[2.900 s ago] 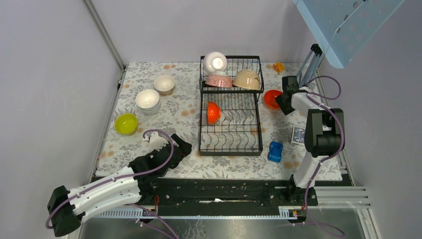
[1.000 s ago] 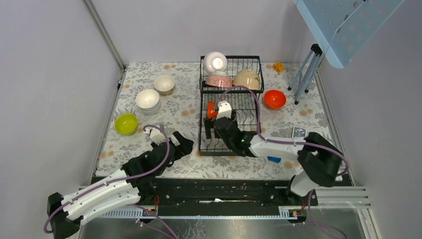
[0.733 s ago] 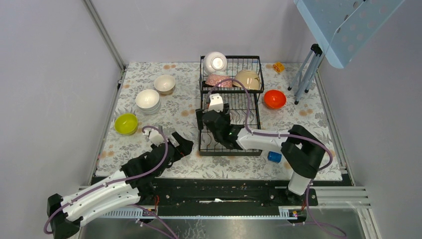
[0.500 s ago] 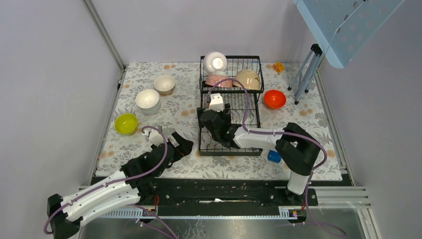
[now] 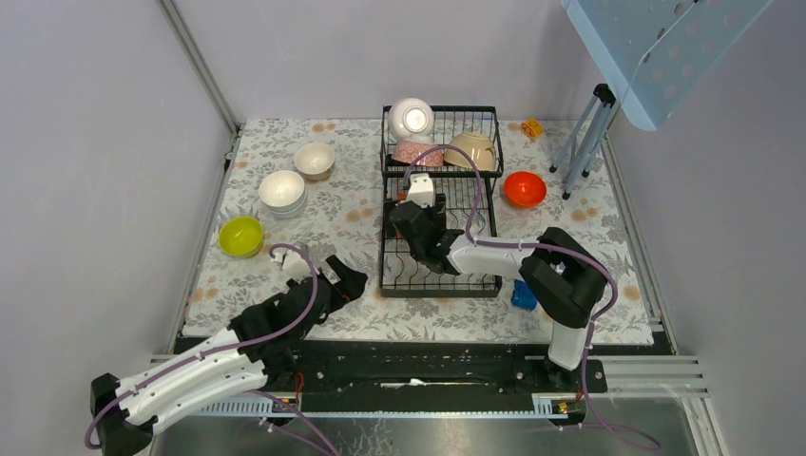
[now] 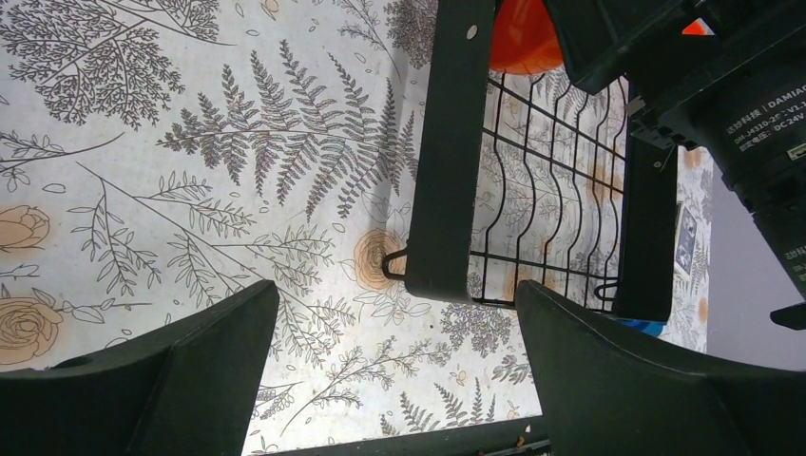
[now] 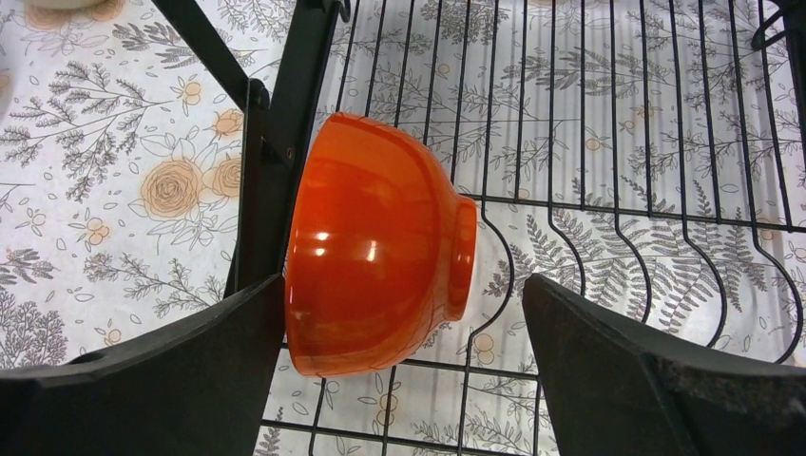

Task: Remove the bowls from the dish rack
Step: Pick up the bowl from the dish rack.

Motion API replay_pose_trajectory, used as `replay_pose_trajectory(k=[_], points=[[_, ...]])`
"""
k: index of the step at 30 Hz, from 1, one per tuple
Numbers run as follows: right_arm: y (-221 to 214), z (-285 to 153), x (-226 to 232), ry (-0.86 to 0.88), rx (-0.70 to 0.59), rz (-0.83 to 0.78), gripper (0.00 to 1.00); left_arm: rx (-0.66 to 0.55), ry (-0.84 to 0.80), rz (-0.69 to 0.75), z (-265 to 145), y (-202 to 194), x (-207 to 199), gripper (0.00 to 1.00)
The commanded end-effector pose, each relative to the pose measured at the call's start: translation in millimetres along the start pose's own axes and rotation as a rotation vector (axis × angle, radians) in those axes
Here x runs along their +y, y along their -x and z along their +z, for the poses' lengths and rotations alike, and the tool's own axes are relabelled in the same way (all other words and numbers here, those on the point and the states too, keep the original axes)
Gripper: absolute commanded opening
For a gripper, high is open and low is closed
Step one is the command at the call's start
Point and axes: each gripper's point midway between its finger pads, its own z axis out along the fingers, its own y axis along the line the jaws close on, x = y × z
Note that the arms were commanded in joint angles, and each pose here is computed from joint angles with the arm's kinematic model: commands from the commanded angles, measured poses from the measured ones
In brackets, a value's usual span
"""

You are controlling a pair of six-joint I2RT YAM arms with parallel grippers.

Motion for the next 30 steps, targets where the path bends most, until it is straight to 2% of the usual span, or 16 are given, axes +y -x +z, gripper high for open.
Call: replay_pose_trajectory(k=[1,6,10,24,30], points=[[11.4,11.3,9.6,0.039,-0.025,0.04,1.0,0.006,-0.022,-0.019,1.2,-0.9,-6.5,0.99],[7.3,17.9,9.7,0.048,-0.006,0.048,0.99,0.014,-0.012,-0.014,2.5,-3.0,-5.4,0.99],[5.9,21.0,9.9,0.054,-0.002,0.055,0.95,0.015,-0.013,-0.017,3.2,-3.9,-5.1,0.99],[1.8,24.0,11.8,0.084,-0.024,0.041,0.74,0.026,-0.01,-0.019,5.4,-8.3,-2.7,0.99],[0.4,22.5,10.0,0.088,-0.034,0.031,0.62,0.025,-0.01,-0.019,5.6,-8.6,-2.4,0.99]])
